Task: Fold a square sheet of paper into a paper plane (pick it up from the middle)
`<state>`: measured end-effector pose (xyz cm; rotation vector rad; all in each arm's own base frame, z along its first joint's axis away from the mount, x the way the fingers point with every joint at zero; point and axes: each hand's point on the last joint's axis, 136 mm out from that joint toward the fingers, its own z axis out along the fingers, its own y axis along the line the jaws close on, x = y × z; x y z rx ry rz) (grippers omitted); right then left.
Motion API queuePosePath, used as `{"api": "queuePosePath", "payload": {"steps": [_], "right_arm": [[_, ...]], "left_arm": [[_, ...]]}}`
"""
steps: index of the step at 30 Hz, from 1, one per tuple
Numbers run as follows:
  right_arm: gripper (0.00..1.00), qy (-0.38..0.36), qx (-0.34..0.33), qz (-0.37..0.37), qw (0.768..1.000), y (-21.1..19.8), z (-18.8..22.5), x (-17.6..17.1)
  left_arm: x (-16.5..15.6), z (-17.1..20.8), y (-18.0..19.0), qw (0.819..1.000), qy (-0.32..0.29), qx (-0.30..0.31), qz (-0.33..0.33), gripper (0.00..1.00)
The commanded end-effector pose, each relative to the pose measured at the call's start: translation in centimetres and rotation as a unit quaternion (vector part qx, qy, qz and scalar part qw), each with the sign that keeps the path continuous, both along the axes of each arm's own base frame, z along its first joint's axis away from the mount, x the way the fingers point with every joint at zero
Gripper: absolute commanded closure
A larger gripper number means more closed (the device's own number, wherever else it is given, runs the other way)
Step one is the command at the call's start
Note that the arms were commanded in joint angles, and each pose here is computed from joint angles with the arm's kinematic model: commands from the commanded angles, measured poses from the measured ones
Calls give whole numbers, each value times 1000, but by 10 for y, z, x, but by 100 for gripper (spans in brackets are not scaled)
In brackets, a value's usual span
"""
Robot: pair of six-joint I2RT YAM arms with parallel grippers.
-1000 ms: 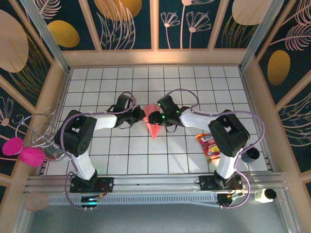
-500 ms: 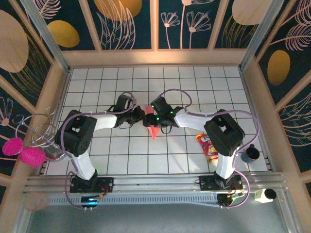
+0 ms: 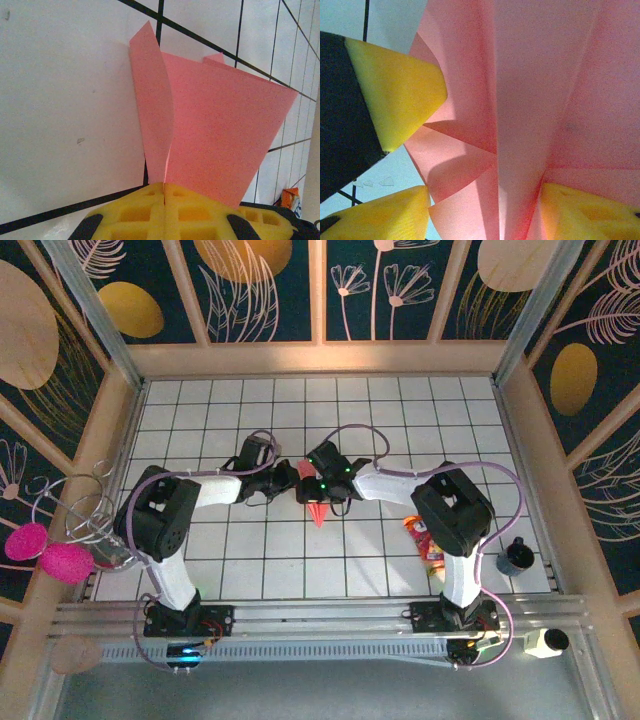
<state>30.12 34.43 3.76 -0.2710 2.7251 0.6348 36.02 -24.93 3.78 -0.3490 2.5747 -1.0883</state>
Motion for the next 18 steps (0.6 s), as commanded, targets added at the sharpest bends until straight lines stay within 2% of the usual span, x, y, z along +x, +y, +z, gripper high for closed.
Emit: {"api": "queuePosePath", "payload": {"steps": [1,10,18], "right_arm": [[43,-17,-13,-7,1000,-4,8,4],[53,-29,-9,-29,999,-12,16,7],[53,-29,-10,-32,999,-14,17,7]], "left_arm": [[3,-2,-1,1000,5,-2,0,100],[1,-7,3,1000,6,12,-2,100],[0,-9,3,1000,8,15,-4,100]]}}
